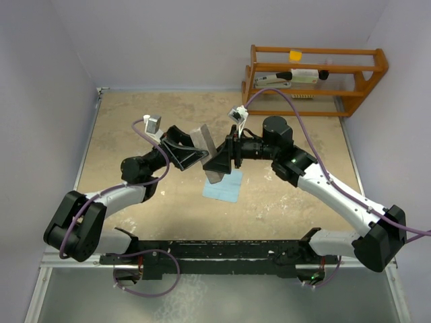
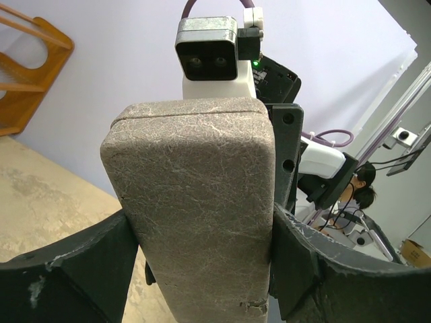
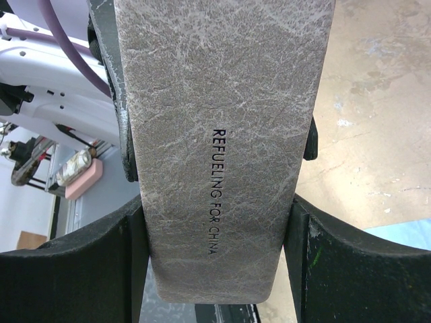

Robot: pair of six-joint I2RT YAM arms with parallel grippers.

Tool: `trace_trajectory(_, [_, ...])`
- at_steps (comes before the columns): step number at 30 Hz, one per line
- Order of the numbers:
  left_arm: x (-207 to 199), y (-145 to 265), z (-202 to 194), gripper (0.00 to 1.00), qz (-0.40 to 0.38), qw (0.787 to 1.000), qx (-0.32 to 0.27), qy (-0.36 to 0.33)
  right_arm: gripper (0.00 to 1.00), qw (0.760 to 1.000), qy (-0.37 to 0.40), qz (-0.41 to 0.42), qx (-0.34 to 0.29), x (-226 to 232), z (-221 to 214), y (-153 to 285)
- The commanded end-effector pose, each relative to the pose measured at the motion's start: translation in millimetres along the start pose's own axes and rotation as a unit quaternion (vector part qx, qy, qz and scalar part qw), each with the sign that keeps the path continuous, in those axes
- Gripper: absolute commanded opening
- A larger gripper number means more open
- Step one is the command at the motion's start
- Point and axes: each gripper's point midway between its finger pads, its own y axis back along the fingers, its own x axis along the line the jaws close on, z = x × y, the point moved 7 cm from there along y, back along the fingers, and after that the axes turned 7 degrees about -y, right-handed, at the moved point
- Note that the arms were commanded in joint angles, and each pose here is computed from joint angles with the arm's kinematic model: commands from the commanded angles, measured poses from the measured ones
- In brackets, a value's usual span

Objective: Organize the sunglasses
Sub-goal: Open the sunglasses case.

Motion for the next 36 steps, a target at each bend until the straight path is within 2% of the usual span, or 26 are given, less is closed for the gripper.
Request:
trace_trajectory(1, [-27, -7, 16, 0.45, -0.083, 0.994, -0.029, -0.066, 0.0, 0.998, 0.04, 0.05, -0.022, 25, 21, 1])
trace_trajectory(2, [-27, -7, 16, 0.49, -0.083, 0.994, -0.03, -0.065, 0.0, 0.998, 0.039, 0.051, -0.021, 25, 21, 1])
trace_trajectory(3, [-27, -7, 16, 0.45, -0.083, 0.994, -0.03, -0.066, 0.0, 0.998, 0.04, 0.051, -0.021, 25, 21, 1])
trace_trajectory(4, [-28, -8, 16, 0.33, -0.085, 0.994, -0.029, -0.067, 0.0, 0.998, 0.04, 0.051, -0.02, 25, 21, 1])
trace_trajectory(5, [-29, -8, 17, 0.25, -0.087, 0.993, -0.028, -0.068, 0.0, 0.998, 0.04, 0.05, -0.021, 25, 21, 1])
trace_trajectory(10, [-29, -7, 15, 0.03, -0.087, 0.994, -0.026, -0.067, 0.0, 0.998, 0.043, 0.051, -0.023, 28, 21, 4])
trace_trajectory(11, [-28, -7, 15, 0.01, -0.086, 0.994, -0.026, -0.067, 0.0, 0.997, 0.044, 0.052, -0.024, 29, 21, 5])
trace_trajectory(36, [-39, -1, 10, 0.01, -0.101, 0.991, -0.014, -0.081, 0.0, 0.988, 0.029, 0.133, -0.066, 60, 35, 29])
